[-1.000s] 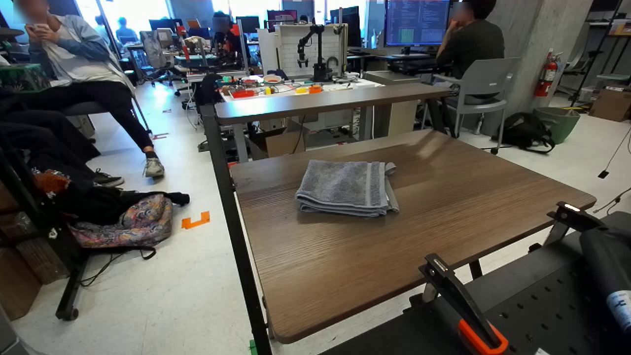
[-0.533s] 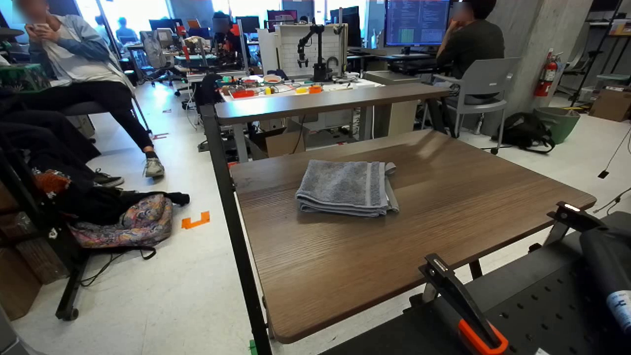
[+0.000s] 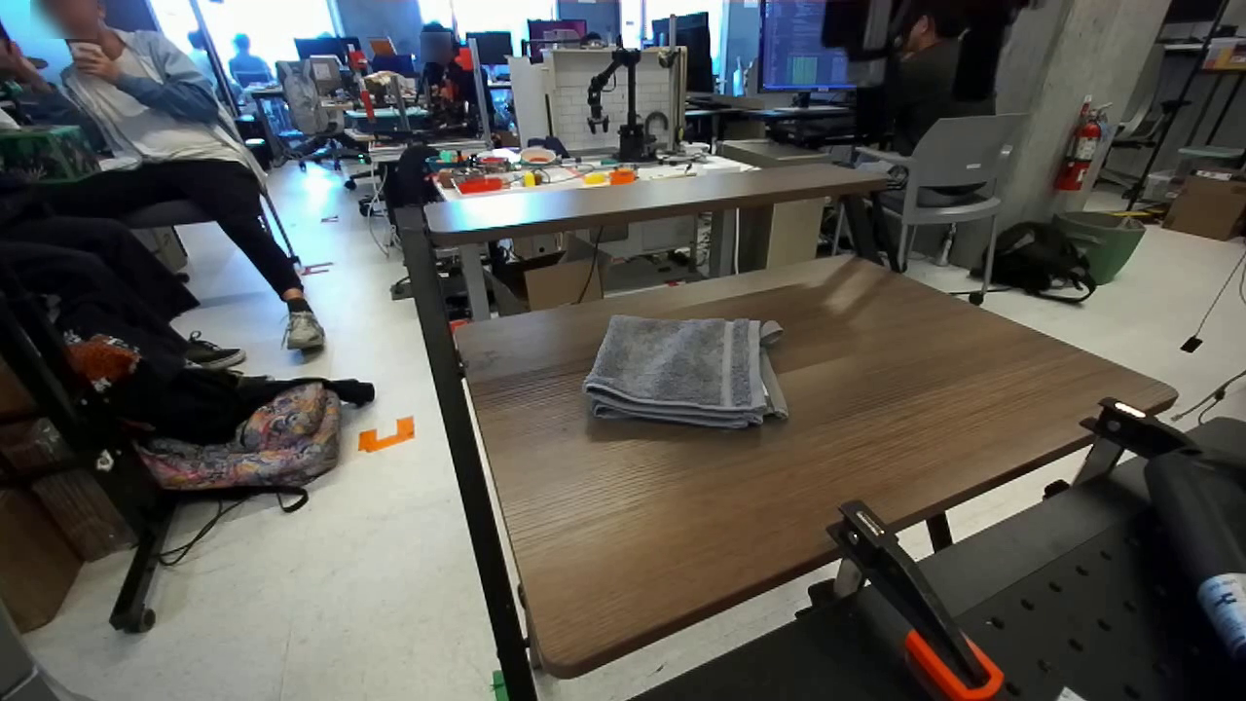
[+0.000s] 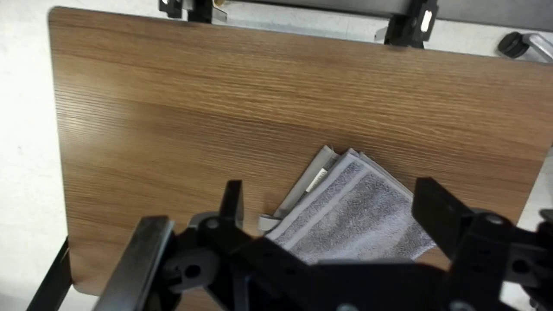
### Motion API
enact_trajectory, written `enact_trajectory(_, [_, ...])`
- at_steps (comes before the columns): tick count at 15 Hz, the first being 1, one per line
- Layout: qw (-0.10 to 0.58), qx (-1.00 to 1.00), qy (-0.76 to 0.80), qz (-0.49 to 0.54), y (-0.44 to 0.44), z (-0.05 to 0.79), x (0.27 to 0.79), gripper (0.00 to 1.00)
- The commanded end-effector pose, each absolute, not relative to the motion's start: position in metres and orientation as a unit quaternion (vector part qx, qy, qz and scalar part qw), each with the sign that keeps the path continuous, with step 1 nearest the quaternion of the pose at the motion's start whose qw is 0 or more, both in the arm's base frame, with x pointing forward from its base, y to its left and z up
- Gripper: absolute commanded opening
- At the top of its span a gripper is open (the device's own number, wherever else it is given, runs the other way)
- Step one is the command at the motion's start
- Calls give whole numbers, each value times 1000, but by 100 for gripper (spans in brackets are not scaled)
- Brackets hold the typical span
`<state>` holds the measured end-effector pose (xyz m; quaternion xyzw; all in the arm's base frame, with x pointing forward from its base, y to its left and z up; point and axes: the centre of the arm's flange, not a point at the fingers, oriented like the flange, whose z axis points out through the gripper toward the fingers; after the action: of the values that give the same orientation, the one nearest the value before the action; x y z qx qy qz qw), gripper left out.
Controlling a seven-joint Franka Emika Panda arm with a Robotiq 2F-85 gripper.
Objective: Move the grey towel to the right
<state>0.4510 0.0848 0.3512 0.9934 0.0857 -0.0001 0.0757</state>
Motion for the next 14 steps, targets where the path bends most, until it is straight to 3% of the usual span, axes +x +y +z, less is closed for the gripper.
enact_trajectory(1, [42, 997, 66, 26, 115, 300, 486, 100])
enact_trajectory(14, [32, 999, 34, -12, 165, 137, 570, 100])
